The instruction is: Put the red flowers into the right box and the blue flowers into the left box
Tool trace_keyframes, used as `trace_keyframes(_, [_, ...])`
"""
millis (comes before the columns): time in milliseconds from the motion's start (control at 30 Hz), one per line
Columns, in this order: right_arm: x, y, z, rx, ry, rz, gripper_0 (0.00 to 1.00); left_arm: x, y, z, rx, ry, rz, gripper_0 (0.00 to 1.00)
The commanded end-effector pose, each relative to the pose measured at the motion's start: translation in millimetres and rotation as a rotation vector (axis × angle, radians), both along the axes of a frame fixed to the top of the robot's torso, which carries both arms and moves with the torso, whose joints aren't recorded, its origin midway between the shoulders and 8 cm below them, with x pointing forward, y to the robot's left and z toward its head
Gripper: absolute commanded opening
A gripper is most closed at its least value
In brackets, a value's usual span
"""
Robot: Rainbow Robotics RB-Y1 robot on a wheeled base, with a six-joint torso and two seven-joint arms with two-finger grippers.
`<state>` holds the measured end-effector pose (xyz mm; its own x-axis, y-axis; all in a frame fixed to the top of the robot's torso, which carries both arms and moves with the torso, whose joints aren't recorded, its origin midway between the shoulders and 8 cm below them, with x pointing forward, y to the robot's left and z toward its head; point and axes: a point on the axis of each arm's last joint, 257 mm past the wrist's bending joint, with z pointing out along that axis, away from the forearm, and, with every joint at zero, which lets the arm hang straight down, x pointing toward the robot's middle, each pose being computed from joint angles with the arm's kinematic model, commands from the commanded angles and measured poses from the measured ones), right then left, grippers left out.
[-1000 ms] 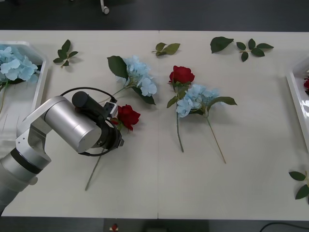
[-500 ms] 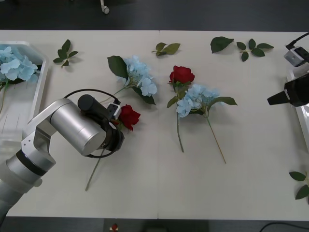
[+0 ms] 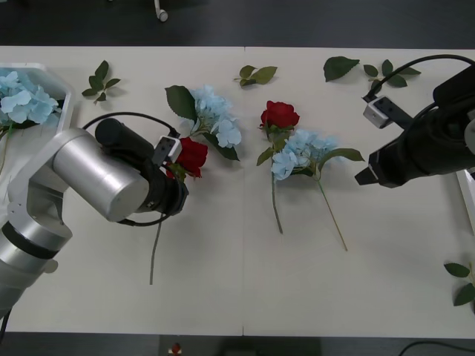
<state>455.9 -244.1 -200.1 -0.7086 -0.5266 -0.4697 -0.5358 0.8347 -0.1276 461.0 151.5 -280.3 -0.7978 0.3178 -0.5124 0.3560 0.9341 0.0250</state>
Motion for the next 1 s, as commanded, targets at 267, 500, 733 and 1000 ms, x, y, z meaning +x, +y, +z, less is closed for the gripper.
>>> trace_keyframes(267, [12.7, 48.3, -26.7, -0.028, -0.076, 0.013, 0.92, 7.2, -12.7, 126.7, -0.182, -0.107, -0.246, 0.00])
trace_keyframes(500, [20.9, 52.6, -57.4, -0.029, -0.072, 0.001, 0.92, 1.5, -57.9, 176.8, -0.442, -0.161, -0.438, 0.00])
trace_keyframes(733, [34.4, 53.8, -76.7, -0.001, -0.064, -0.030, 0.92, -1.0, -92.1, 229.8, -0.669, -0.207, -0.603, 0.00])
trace_keyframes(1000, [33.6, 54.2, -82.7, -0.005, -0.067, -0.020, 0.92, -3.3, -105.6, 279.2, -0.870, -0.212, -0.654, 0.00])
